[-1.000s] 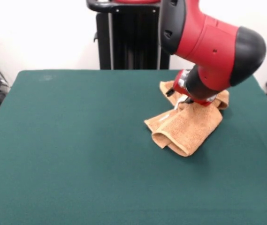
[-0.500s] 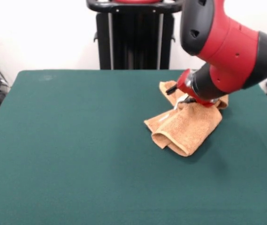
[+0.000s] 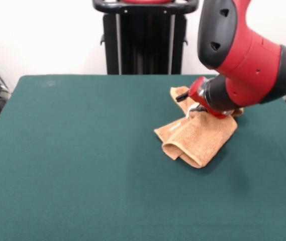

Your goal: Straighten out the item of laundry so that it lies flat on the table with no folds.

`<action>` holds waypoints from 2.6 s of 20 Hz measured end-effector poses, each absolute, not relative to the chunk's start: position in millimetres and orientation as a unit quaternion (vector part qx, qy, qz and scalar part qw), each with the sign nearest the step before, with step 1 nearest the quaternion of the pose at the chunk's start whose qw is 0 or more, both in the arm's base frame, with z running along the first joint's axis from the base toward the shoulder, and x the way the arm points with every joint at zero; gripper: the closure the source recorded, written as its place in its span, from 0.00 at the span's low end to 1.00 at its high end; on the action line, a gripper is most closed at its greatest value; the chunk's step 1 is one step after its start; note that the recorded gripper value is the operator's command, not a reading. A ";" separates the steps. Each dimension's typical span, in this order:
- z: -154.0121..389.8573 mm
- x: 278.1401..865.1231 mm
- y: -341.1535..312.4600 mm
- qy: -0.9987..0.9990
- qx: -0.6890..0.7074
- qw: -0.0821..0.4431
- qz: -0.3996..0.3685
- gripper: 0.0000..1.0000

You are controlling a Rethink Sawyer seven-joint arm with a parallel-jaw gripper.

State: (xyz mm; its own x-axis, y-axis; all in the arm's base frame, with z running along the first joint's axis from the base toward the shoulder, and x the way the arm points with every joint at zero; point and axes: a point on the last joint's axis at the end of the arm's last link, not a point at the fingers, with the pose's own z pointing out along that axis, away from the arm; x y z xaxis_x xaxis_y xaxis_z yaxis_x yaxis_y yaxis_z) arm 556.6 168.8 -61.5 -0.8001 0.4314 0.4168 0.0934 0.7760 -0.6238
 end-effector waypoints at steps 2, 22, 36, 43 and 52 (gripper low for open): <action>-62.3 557.1 168.4 -0.898 -0.146 0.283 0.304 0.00; -64.6 559.6 156.3 -0.894 -0.153 0.288 0.307 0.00; -64.8 562.5 144.5 -0.892 -0.163 0.291 0.304 0.00; -65.0 563.0 142.6 -0.892 -0.164 0.291 0.304 0.00; -65.4 564.3 138.5 -0.892 -0.160 0.289 0.308 0.00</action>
State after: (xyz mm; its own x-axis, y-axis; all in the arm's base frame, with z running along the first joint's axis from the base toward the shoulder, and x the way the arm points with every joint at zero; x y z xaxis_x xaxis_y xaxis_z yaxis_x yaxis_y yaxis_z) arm 564.3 138.5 -65.4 -0.7817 0.4632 0.4175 0.1068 0.7590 -0.6423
